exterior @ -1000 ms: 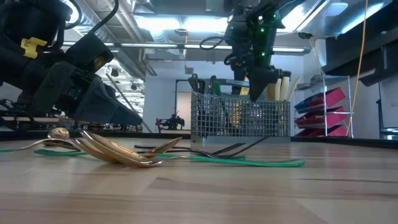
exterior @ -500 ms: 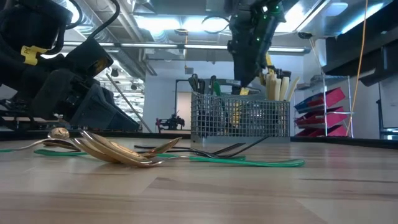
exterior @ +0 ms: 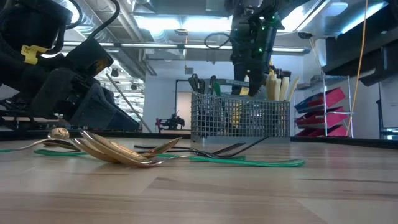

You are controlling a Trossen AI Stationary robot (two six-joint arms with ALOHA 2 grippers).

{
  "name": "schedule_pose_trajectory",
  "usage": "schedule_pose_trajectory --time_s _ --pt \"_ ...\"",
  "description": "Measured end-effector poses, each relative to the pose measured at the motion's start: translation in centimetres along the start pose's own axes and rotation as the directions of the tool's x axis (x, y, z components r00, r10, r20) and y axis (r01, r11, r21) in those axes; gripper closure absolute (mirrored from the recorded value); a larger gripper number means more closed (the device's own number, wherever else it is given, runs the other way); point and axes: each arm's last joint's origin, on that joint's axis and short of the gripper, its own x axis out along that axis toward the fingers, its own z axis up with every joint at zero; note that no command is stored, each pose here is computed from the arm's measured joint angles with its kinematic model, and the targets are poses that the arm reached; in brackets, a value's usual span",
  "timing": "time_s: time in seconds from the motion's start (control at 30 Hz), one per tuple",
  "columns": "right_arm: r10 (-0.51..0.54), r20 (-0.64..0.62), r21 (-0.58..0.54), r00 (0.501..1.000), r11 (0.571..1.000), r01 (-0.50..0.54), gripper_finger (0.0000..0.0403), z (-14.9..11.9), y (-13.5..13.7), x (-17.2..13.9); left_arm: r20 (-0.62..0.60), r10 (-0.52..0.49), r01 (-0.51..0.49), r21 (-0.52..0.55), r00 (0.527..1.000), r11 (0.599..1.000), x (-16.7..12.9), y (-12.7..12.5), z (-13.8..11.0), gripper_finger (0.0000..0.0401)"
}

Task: Sort silverware
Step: Put the green spoon into the gray organizer

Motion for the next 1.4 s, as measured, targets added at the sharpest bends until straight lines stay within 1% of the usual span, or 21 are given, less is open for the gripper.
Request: schedule_pose_trajectory --time_s 0.1,0.2,0.33,0.43,0.5,0.6,0.7,0.8,0.87,1.0,1.17,1.4 --pt "-0.035 -0.057 -0.100 0.998 0.995 0.029 0.0327 0.1 0.4 0.9 0.000 0.000 0.000 0.001 1.000 1.000 0.0 0.0 0.0 0.0260" --pt "-0.128 -0.101 -0.178 0.987 0.978 0.108 0.0327 0.2 1.0 1.5 0.000 0.000 0.000 0.003 1.000 1.000 0.0 0.0 0.0 0.0260" --pt "-0.148 -0.104 -0.238 0.984 0.964 0.119 0.0327 0.3 1.4 1.6 -0.004 0.001 -0.001 0.000 1.000 1.000 0.0 0.0 0.0 0.0260" --pt "-0.215 -0.114 -0.291 0.970 0.941 0.174 0.0327 0.5 1.6 1.5 -0.004 0.001 -0.001 0.005 1.000 1.000 0.0 0.0 0.0 0.0260" --pt "-0.220 -0.130 -0.303 0.967 0.937 0.173 0.0327 0.4 1.5 1.4 -0.006 0.002 -0.002 0.004 1.000 1.000 0.0 0.0 -0.1 0.0260" --pt "-0.225 -0.096 -0.294 0.970 0.937 0.188 0.0327 1.0 1.3 0.5 -0.005 0.002 -0.002 0.000 1.000 1.000 0.0 0.0 -0.1 0.0260" --pt "-0.220 -0.118 -0.311 0.968 0.934 0.174 0.0327 0.9 1.4 0.0 -0.005 0.002 -0.002 0.001 1.000 1.000 0.0 0.0 -0.1 0.0260" --pt "-0.212 -0.163 -0.331 0.964 0.932 0.149 0.0327 0.5 1.2 0.6 -0.005 0.001 -0.001 -0.003 1.000 1.000 0.0 0.0 -0.1 0.0260" --pt "-0.224 -0.181 -0.340 0.958 0.928 0.152 0.0327 0.3 1.1 1.0 -0.005 0.001 -0.001 0.001 1.000 1.000 0.0 0.0 -0.1 0.0260" --pt "-0.235 -0.221 -0.359 0.947 0.922 0.145 0.0327 0.5 1.2 2.6 -0.005 0.001 -0.001 -0.003 1.000 1.000 0.0 0.0 -0.1 0.0260" --pt "-0.253 -0.235 -0.383 0.938 0.911 0.150 0.0327 0.8 1.3 3.8 -0.005 0.001 -0.001 -0.003 1.000 1.000 0.0 0.0 -0.1 0.0260" --pt "-0.220 -0.206 -0.375 0.954 0.918 0.131 0.0327 0.9 1.6 3.3 -0.006 0.001 -0.001 0.002 1.000 1.000 0.0 0.0 -0.1 0.0260"
